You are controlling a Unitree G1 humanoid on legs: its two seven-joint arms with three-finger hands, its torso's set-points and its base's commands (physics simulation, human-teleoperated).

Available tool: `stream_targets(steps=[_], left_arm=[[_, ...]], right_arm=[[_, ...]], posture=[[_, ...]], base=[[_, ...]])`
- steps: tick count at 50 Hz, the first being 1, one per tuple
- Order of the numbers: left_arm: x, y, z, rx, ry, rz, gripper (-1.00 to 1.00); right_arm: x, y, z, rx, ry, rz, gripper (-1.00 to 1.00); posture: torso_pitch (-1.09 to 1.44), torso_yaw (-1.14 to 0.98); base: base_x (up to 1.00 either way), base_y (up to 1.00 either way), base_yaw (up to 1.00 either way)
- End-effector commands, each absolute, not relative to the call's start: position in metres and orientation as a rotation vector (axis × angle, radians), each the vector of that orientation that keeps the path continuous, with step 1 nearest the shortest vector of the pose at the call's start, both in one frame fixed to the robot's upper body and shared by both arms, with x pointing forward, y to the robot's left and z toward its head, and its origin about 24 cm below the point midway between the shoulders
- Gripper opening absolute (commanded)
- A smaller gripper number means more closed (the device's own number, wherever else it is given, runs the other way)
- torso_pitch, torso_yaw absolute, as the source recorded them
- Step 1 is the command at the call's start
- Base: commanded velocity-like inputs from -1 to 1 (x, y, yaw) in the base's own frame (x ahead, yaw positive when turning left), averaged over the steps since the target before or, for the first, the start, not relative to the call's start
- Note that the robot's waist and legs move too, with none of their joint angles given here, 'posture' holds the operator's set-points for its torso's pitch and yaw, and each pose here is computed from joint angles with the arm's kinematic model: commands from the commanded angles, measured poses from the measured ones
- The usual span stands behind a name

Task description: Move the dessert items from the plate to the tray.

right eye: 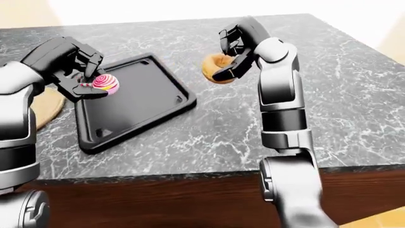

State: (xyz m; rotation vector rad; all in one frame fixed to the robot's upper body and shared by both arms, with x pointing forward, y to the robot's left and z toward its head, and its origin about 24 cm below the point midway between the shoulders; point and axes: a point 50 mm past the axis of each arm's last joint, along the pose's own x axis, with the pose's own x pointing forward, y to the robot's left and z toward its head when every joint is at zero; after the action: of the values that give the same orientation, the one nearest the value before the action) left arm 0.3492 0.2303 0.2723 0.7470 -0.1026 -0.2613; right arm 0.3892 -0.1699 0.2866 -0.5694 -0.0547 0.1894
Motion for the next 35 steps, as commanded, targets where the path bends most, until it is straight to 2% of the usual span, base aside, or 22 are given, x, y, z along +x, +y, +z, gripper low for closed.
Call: stream_targets(steps=[1, 4, 12, 27, 35], left_arm=[[0.3356, 0.2403, 0.3085, 0.775, -0.237, -0.16, -1.0], [0.3357, 0.2399, 0.3093, 0.776, -0.239, -0.161, -1.0], [0.3358, 0.2409, 0.3086, 0.777, -0.238, -0.156, -1.0], [0.3363, 0.2404, 0.306, 0.779, -0.238, -0.16, -1.0], [0.3361, 0.239, 0.3095, 0.779, -0.246, -0.161, -1.0]], right_arm=[[0.3806, -0.1548, 0.3181, -0.597, -0.204, 0.217, -1.0], [0.3796, -0.1529, 0.3192, -0.621, -0.217, 0.23, -1.0], [0.3808, -0.1541, 0.319, -0.62, -0.218, 0.22, -1.0], [0.3778, -0.1553, 0.3203, -0.609, -0.238, 0.227, -1.0], [0.3796, -0.1539, 0.3183, -0.645, -0.231, 0.215, -1.0]], posture=[[0.0, 0.0], [0.0, 0.0], [0.0, 0.0], [0.0, 0.0], [0.0, 0.0]], base=[[0.0, 0.0, 0.0], [0.0, 0.22, 0.0], [0.0, 0.87, 0.0], [0.0, 0.01, 0.0], [0.44, 0.15, 0.0]])
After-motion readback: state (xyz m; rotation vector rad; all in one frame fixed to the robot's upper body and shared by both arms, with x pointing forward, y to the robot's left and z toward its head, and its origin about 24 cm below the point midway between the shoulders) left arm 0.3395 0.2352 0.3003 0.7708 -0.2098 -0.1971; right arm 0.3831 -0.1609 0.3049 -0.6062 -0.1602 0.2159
